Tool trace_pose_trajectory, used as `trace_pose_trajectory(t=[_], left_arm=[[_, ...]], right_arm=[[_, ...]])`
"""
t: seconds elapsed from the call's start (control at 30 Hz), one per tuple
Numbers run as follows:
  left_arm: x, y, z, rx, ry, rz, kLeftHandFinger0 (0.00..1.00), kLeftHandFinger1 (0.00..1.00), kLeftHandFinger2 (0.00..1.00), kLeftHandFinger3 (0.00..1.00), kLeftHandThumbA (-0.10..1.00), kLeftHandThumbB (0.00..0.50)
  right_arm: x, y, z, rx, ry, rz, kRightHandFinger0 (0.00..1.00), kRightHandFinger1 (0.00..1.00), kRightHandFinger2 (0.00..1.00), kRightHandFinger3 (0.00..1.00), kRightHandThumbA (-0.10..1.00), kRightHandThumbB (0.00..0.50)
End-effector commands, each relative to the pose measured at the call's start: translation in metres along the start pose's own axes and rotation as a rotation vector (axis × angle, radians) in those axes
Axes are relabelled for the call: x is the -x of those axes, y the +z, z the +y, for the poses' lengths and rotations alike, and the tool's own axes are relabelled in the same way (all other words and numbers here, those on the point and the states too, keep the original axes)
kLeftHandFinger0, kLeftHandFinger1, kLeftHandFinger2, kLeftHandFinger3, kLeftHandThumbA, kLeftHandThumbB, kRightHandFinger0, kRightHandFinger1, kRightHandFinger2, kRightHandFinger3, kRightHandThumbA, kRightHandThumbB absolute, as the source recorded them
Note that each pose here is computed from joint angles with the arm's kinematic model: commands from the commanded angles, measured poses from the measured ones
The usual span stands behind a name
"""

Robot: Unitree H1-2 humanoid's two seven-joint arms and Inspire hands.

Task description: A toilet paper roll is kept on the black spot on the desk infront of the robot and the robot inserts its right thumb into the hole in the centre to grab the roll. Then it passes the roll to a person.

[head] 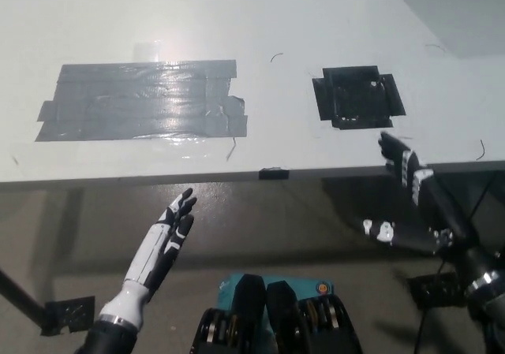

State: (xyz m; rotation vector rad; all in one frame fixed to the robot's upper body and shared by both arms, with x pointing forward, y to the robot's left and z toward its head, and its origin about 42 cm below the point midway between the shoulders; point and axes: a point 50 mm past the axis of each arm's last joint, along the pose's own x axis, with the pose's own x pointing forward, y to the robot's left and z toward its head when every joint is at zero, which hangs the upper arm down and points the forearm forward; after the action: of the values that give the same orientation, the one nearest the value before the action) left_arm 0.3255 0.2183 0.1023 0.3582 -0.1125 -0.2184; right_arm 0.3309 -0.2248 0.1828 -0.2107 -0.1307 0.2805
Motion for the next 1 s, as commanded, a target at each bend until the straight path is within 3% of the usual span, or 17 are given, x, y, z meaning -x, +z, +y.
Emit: trace_pose_trajectory(t=[0.0, 0.07, 0.17, 0.27, 0.37, 0.47, 0.97], left_arm=[[0.001, 0.008, 0.005, 0.009, 0.02, -0.046, 1.0, 1.0, 1.0, 1.0, 1.0, 0.107], [0.005, 0.006, 0.003, 0.012, 0.016, -0.039, 1.0, 1.0, 1.0, 1.0, 1.0, 0.103], [0.01, 0.002, 0.0, 0.034, 0.02, -0.023, 1.0, 1.0, 1.0, 1.0, 1.0, 0.109], [0.012, 0.001, 0.0, 0.032, 0.026, -0.018, 1.0, 1.0, 1.0, 1.0, 1.0, 0.101], [0.011, 0.0, 0.001, 0.014, 0.033, -0.025, 1.0, 1.0, 1.0, 1.0, 1.0, 0.094], [0.013, 0.001, -0.001, 0.01, 0.031, -0.026, 1.0, 1.0, 1.0, 1.0, 1.0, 0.09], [0.036, -0.003, 0.0, 0.029, 0.063, 0.003, 1.0, 1.0, 1.0, 1.0, 1.0, 0.078]], right_arm=[[0.005, -0.016, -0.002, -0.016, -0.063, -0.079, 1.0, 1.0, 1.0, 1.0, 0.94, 0.239], [0.009, -0.034, 0.001, -0.016, -0.068, -0.032, 1.0, 1.0, 1.0, 1.0, 0.96, 0.252], [0.014, -0.057, 0.004, 0.006, -0.059, 0.019, 1.0, 1.0, 1.0, 1.0, 0.97, 0.232], [0.013, -0.065, 0.005, 0.018, -0.052, 0.032, 1.0, 1.0, 1.0, 1.0, 0.96, 0.248], [0.012, -0.075, 0.005, 0.027, -0.043, 0.06, 1.0, 1.0, 1.0, 1.0, 0.93, 0.234], [0.013, -0.081, 0.002, 0.007, -0.042, 0.085, 1.0, 1.0, 1.0, 1.0, 0.91, 0.212], [0.013, -0.085, 0.013, 0.019, 0.004, 0.095, 1.0, 1.0, 1.0, 1.0, 0.89, 0.225]])
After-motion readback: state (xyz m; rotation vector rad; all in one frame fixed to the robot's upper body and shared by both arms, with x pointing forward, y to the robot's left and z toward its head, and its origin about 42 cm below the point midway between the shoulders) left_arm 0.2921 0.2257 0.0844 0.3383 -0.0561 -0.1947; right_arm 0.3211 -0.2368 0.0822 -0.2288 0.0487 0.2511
